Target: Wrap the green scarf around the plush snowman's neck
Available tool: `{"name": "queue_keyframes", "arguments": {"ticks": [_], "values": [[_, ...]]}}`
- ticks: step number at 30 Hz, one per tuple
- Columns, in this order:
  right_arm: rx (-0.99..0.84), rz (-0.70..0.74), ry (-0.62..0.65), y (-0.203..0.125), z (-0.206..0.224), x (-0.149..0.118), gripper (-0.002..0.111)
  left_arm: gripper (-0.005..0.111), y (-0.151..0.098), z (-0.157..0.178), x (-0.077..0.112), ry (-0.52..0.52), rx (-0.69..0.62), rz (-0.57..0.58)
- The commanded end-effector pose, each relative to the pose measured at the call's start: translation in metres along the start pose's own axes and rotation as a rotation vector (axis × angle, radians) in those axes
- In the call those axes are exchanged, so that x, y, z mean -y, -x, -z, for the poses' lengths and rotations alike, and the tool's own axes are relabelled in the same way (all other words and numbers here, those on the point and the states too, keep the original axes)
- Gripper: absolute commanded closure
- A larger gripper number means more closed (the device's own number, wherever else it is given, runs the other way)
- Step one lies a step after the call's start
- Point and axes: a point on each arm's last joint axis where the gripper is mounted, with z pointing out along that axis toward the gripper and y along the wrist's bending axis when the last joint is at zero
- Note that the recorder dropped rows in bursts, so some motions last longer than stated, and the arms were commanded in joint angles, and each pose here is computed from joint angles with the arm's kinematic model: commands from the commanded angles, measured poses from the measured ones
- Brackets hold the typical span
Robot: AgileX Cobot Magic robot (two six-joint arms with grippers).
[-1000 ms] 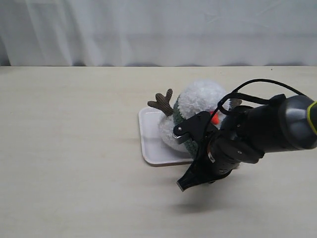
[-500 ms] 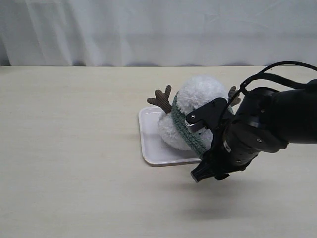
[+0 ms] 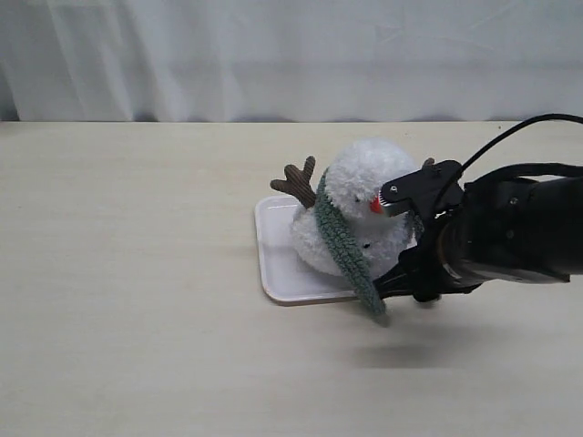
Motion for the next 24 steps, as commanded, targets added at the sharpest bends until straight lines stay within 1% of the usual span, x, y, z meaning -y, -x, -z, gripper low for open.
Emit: {"name": "queue_keyframes", "arguments": {"ticks": [1,5,6,7,12,13,18,24], "values": [[0.034,-0.064,0.096,0.0,-0.013,0.005,0.057,0.107,0.0,0.0,0.0,0.001,0.007,0.009],[0.007,-0.046,0.098,-0.004,-0.025,0.003,0.057,0.107,0.0,0.0,0.0,0.001,0.007,0.009],[-0.001,-0.042,0.104,-0.005,-0.029,0.001,0.061,0.107,0.0,0.0,0.0,0.001,0.007,0.009],[-0.004,-0.04,0.109,-0.006,-0.03,0.0,0.065,0.107,0.0,0.0,0.0,0.001,0.007,0.009],[-0.014,-0.03,0.109,-0.007,-0.033,-0.001,0.102,0.107,0.0,0.0,0.0,0.001,0.007,0.009],[-0.01,-0.036,0.116,-0.007,-0.032,-0.002,0.104,0.107,0.0,0.0,0.0,0.001,0.007,0.009],[0.037,-0.062,0.2,-0.001,-0.021,-0.007,0.104,0.107,0.0,0.0,0.0,0.0,0.007,0.011],[0.061,-0.058,0.241,0.004,-0.001,-0.003,0.104,0.107,0.0,0.0,0.0,0.0,0.007,0.011]]}}
